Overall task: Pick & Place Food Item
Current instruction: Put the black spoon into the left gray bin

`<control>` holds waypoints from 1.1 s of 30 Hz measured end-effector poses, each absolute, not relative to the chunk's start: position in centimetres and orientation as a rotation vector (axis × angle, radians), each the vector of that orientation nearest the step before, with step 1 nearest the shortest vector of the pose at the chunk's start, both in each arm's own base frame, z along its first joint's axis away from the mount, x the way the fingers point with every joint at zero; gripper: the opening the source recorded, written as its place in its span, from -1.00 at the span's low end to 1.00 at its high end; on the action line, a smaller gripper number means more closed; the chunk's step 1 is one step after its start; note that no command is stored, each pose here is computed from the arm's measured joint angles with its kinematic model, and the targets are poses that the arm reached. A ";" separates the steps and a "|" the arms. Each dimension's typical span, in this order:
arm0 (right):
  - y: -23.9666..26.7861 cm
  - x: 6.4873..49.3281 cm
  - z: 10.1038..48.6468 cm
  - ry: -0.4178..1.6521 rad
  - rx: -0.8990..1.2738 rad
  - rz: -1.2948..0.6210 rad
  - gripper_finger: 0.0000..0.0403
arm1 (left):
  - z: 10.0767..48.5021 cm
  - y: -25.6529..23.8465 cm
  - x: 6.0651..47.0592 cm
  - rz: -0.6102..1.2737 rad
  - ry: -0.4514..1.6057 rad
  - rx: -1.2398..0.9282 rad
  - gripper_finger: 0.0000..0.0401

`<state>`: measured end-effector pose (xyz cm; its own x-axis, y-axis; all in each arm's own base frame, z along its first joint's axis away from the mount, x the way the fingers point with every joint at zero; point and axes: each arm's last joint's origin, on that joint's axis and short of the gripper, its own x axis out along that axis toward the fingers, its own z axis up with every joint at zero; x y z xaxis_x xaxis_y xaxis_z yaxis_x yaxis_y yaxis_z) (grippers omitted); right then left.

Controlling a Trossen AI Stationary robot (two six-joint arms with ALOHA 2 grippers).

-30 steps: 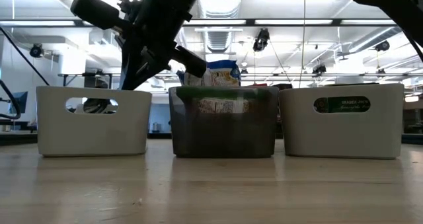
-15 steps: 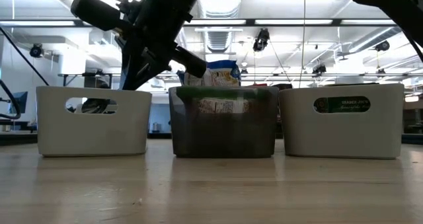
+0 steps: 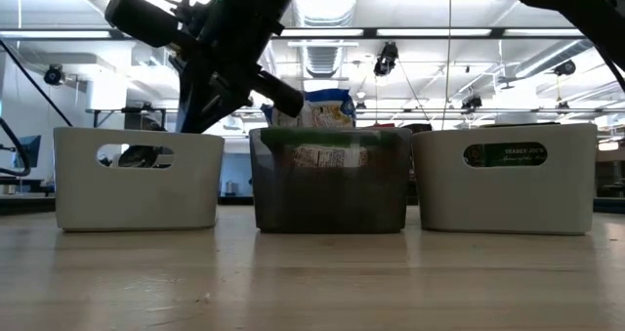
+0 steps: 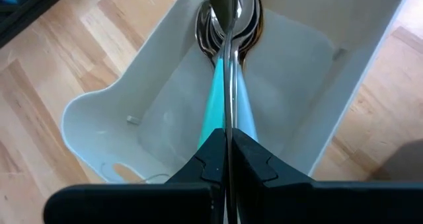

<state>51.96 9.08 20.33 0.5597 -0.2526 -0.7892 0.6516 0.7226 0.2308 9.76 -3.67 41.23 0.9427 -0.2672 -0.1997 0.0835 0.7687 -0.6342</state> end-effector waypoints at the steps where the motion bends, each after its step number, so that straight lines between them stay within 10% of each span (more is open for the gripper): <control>1: 9.1 52.0 20.4 0.810 0.545 -0.562 -0.96 | 41.2 -3.7 9.8 -0.193 0.288 -0.669 0.70; 33: 9.0 52.2 21.2 0.767 0.587 -0.557 -0.96 | 41.1 -3.8 10.4 -0.149 0.293 -0.671 0.70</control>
